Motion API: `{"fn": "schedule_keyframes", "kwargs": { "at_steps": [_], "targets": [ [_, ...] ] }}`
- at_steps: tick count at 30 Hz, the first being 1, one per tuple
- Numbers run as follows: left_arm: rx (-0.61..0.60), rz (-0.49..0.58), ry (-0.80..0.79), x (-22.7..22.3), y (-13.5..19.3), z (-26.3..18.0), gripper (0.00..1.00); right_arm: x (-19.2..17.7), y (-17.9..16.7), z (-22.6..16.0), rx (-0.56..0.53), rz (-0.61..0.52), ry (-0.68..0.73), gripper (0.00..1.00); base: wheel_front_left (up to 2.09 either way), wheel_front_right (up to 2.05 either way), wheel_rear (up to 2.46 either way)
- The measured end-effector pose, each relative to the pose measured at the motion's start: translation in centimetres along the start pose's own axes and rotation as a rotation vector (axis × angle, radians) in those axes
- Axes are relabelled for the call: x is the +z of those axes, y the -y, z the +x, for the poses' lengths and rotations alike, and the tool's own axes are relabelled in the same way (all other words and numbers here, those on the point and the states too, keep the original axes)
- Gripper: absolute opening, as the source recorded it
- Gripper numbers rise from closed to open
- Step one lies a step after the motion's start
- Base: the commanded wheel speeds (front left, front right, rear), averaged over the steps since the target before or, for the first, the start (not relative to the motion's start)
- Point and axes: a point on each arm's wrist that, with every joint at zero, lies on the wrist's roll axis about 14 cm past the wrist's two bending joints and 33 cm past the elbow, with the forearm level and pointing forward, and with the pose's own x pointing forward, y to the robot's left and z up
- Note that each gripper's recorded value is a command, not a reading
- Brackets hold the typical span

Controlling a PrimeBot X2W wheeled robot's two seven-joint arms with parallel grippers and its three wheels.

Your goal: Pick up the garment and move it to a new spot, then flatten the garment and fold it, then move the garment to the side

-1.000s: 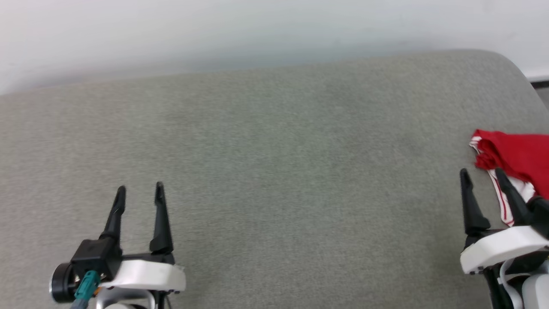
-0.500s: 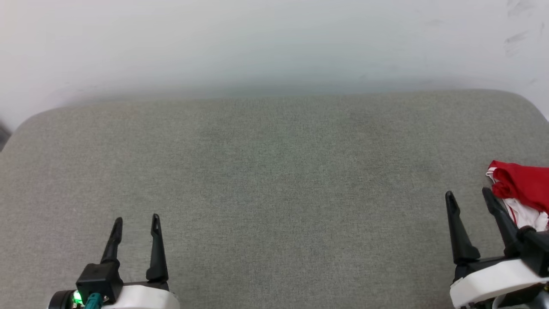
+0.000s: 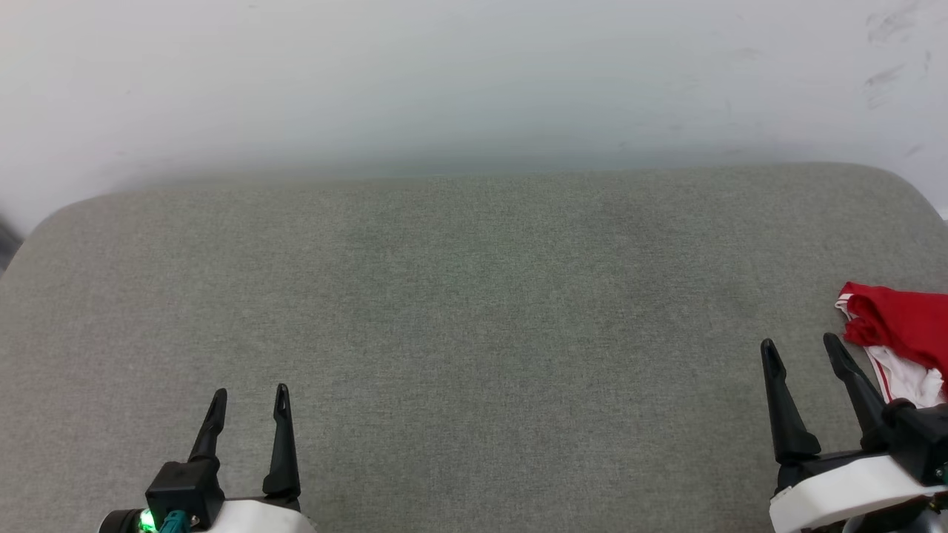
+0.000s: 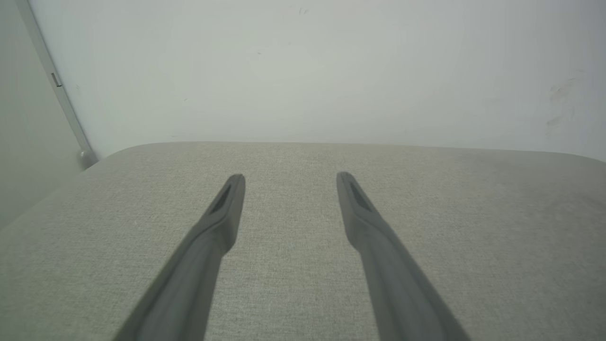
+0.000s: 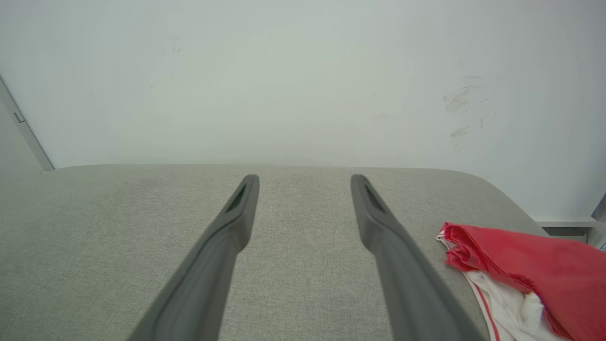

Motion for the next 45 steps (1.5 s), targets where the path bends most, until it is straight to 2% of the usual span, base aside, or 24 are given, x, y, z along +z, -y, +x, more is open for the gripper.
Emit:
{"fn": "schedule_keyframes", "kwargs": {
  "at_steps": [14,15,19,27,28,45],
  "targets": [
    [-0.003,0.012,0.0,-0.1,-0.1,0.5,1.0,-0.2,0.0,0.6,0.009,-0.004,0.006,1.0,0.0,0.0,0.0],
    [-0.003,0.011,-0.001,-0.1,-0.1,0.5,0.0,-0.2,0.0,0.6,0.009,-0.004,0.005,0.0,0.0,0.0,0.0],
    [0.009,-0.014,-0.053,-1.6,-0.2,0.0,0.0,-1.5,0.0,0.2,0.005,0.023,-0.031,0.0,0.0,0.0,0.0],
    [0.049,-0.17,-0.1,-2.3,-1.0,0.1,0.0,-2.4,0.2,0.2,-0.012,0.193,-0.056,0.0,0.0,0.0,0.0],
    [0.063,-0.225,-0.115,-2.5,-1.2,0.1,0.0,-2.5,0.3,0.4,-0.016,0.25,-0.053,0.0,0.0,0.0,0.0],
    [0.105,-0.519,-0.153,-2.9,-1.5,0.7,0.0,-3.3,0.7,1.0,-0.045,0.538,-0.065,0.0,0.0,0.0,0.0]
  ]
}}
